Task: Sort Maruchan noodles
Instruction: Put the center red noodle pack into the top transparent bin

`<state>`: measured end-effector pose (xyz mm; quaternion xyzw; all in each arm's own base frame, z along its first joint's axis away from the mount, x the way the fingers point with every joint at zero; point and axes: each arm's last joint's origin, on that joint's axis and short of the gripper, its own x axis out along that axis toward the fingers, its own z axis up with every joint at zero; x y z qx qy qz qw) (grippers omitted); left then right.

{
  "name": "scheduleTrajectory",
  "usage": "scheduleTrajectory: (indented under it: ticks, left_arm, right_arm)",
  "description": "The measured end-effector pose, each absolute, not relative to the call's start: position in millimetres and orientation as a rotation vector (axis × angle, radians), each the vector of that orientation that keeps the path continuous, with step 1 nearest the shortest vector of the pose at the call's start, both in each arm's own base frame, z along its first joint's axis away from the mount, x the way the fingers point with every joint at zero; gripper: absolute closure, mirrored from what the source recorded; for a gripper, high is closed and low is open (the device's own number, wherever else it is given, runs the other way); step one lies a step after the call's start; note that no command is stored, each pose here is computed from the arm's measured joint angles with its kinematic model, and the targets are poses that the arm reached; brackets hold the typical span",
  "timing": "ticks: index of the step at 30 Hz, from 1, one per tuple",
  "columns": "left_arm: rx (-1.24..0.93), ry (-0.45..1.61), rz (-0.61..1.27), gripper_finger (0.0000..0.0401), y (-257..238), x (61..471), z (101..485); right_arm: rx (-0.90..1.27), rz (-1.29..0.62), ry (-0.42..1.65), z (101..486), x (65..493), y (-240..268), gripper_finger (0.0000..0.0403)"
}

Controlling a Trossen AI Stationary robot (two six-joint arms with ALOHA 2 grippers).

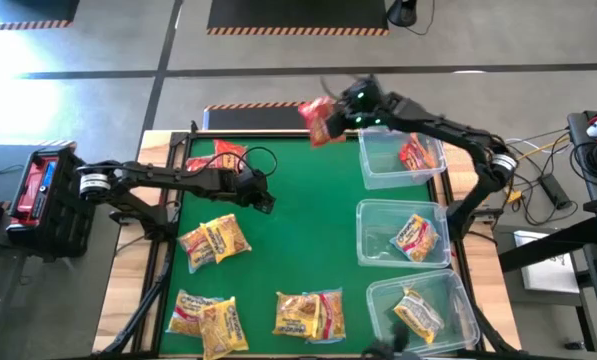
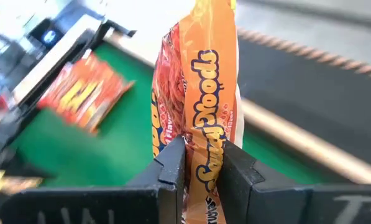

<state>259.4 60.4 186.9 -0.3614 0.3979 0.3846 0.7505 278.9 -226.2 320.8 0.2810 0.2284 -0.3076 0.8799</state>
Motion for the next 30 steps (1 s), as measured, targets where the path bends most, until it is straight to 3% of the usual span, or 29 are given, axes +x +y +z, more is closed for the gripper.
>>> scheduleTrajectory:
  ticks: [8,15,21,30]
  left_arm:
    - [-0.78,0.858,0.859,0.0249,61,259,187]
    - [-0.786,0.853,0.864,0.0249,61,259,187]
    - [-0.785,0.853,0.865,0.0249,61,259,187]
    - [-0.795,0.849,0.87,0.0249,61,259,187]
  right_arm:
    - [0.481,-0.829,0.373,364,232,-224,0.0345]
    - [0.405,-1.021,0.579,363,205,-210,0.0345]
    - [0.453,-1.043,0.798,353,189,-196,0.0345]
    - [0.466,-1.048,0.848,358,176,-183,0.0344]
